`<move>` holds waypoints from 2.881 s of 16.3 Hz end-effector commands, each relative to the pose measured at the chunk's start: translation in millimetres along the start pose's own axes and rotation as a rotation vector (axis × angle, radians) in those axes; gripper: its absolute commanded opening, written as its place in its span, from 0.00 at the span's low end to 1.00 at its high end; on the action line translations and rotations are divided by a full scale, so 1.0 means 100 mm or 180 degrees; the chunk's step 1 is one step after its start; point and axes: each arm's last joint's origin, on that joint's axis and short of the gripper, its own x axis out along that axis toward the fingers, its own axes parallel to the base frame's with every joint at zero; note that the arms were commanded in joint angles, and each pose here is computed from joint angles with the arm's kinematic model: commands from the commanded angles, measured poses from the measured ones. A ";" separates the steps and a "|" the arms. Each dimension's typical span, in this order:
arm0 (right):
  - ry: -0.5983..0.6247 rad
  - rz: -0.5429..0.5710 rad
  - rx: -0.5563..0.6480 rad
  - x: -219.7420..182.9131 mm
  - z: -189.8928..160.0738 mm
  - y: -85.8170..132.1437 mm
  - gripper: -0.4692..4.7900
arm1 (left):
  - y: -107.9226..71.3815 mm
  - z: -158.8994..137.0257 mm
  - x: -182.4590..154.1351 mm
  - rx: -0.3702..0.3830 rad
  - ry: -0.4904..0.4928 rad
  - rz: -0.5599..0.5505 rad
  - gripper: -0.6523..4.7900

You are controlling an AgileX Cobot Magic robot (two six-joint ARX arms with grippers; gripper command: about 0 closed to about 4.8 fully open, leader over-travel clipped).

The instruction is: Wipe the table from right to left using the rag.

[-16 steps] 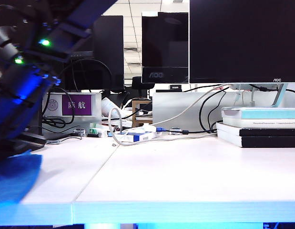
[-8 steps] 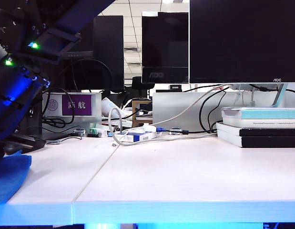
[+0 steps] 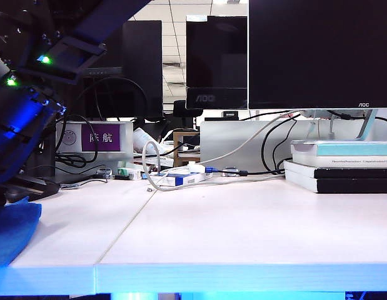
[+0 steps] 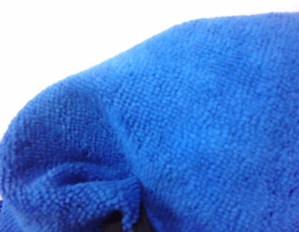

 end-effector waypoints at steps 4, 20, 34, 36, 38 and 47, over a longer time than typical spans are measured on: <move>0.0382 -0.0221 0.0093 0.09 -0.18 -0.11 0.29 | 0.00 -0.01 -0.03 0.0003 -0.0020 0.0010 0.11; 0.0538 -0.0369 0.0050 -0.68 0.22 -0.28 0.48 | 0.15 0.20 0.41 -0.0026 -0.0010 0.0065 0.11; 0.0649 -0.0496 0.0067 -0.70 0.19 -0.32 0.47 | 1.28 -0.84 1.68 -0.1464 0.0074 -0.1016 0.11; 0.0649 -0.0494 0.0068 -0.70 0.19 -0.32 0.47 | 1.32 -0.96 1.86 -0.1606 0.0179 -0.1220 0.11; 0.0649 -0.0493 0.0068 -0.70 0.19 -0.32 0.47 | 1.39 -1.02 2.01 -0.1729 0.0341 -0.1231 0.11; 0.0623 -0.0381 0.0020 -0.72 0.21 -0.29 0.47 | 1.58 -1.21 2.47 -0.2051 0.0809 -0.1388 0.11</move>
